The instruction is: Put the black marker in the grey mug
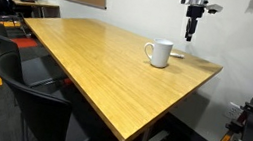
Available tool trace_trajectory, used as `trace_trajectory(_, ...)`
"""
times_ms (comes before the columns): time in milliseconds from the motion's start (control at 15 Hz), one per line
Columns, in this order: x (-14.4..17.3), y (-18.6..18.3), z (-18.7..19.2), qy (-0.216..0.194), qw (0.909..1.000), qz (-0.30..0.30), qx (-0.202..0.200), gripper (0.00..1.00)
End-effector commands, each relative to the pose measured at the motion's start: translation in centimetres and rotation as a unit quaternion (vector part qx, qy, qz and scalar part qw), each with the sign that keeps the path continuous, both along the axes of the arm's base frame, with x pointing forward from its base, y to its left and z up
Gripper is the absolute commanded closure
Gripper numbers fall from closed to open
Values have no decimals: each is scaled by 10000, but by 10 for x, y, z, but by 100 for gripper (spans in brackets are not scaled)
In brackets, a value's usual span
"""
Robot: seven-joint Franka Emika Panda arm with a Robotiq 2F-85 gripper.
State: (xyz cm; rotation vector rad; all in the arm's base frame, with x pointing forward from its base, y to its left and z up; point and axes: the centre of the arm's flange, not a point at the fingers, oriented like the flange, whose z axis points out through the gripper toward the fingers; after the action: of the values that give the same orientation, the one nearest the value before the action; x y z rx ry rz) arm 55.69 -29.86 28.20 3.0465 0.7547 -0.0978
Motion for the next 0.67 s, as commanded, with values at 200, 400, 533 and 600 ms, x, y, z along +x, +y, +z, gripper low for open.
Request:
trace_trajectory(200,22,-8,-23,-319,9986,-109,-396,0)
trace_trajectory(400,27,-6,-36,-367,9979,-175,-510,0)
trace_trajectory(533,30,-6,-44,-365,9978,-186,-518,0)
trace_trajectory(600,31,-5,-47,-357,9980,-184,-488,0)
